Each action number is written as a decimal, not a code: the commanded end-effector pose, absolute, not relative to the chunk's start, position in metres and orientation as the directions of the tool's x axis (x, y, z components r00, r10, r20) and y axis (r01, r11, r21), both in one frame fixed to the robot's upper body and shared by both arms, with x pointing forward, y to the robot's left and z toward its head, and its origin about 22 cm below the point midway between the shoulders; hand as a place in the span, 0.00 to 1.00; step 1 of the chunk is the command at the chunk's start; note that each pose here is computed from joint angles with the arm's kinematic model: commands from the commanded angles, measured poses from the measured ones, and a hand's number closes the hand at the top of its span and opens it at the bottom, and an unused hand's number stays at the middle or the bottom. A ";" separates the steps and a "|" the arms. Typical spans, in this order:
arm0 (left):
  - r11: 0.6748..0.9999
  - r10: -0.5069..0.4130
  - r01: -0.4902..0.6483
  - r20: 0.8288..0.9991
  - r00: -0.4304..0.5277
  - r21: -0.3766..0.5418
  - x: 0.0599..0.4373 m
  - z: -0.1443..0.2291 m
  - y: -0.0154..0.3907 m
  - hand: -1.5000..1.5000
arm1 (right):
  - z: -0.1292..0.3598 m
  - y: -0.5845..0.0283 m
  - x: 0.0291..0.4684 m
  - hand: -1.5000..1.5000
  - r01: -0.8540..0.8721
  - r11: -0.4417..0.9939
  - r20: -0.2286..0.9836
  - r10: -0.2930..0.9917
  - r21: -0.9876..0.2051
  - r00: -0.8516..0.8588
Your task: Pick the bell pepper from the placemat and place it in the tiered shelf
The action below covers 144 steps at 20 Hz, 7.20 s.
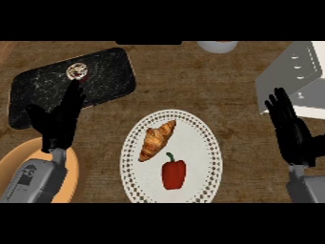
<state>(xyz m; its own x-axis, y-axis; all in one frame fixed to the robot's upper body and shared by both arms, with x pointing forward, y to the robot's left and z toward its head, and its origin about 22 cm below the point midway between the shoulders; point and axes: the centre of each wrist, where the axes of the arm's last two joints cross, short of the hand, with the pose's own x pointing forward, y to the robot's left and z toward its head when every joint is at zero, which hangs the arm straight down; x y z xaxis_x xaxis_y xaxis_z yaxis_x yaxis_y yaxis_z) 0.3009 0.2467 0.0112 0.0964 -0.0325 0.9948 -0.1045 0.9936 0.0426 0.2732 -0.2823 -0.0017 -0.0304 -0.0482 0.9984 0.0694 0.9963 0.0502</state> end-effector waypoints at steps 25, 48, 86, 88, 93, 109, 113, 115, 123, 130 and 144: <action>0.994 -0.005 -0.095 0.894 0.447 0.053 0.257 -0.017 0.303 0.50 | 0.105 -0.215 0.092 0.00 0.023 0.853 0.844 0.512 -0.522 0.162; 0.996 -0.042 -0.052 0.896 0.441 0.073 0.260 -0.015 0.293 0.50 | 0.116 -0.084 0.177 0.00 -0.111 0.634 0.505 0.697 -0.765 0.509; 0.995 -0.019 -0.080 0.899 0.439 0.060 0.251 -0.027 0.286 0.50 | 0.042 -0.049 0.227 0.00 -0.107 0.484 0.326 0.720 -0.868 0.613; 0.996 -0.012 -0.072 0.904 0.428 0.048 0.241 -0.025 0.296 0.50 | 0.026 -0.054 0.231 0.00 -0.101 0.478 0.322 0.720 -0.873 0.615; 0.997 -0.022 -0.057 0.900 0.435 0.052 0.247 -0.030 0.288 0.50 | 0.021 -0.048 0.234 0.00 -0.098 0.488 0.343 0.728 -0.867 0.593; 0.993 -0.012 -0.101 0.894 0.447 0.064 0.244 -0.029 0.292 0.50 | 0.003 -0.117 0.205 1.00 -0.292 0.477 0.436 0.878 -0.829 0.199; 0.991 0.011 -0.126 0.907 0.420 0.046 0.247 -0.025 0.292 0.50 | 0.016 -0.189 0.204 1.00 -0.317 0.448 0.471 0.882 -0.836 0.003; 0.993 -0.004 -0.107 0.892 0.452 0.059 0.243 -0.025 0.305 0.50 | 0.038 -0.209 0.205 1.00 -0.261 0.476 0.508 0.859 -0.840 -0.068; 0.987 0.020 -0.153 0.894 0.448 0.055 0.236 -0.031 0.316 0.50 | 0.136 -0.265 0.182 1.00 0.056 0.571 0.548 0.808 -0.819 -0.217; 0.987 0.024 -0.152 0.889 0.457 0.051 0.228 -0.027 0.304 0.50 | 0.212 -0.288 0.150 1.00 0.246 0.600 0.578 0.800 -0.761 -0.162; 0.995 -0.018 -0.082 0.901 0.433 0.059 0.247 -0.018 0.290 0.50 | 0.340 -0.391 0.170 1.00 0.424 0.641 0.682 0.728 -0.640 -0.070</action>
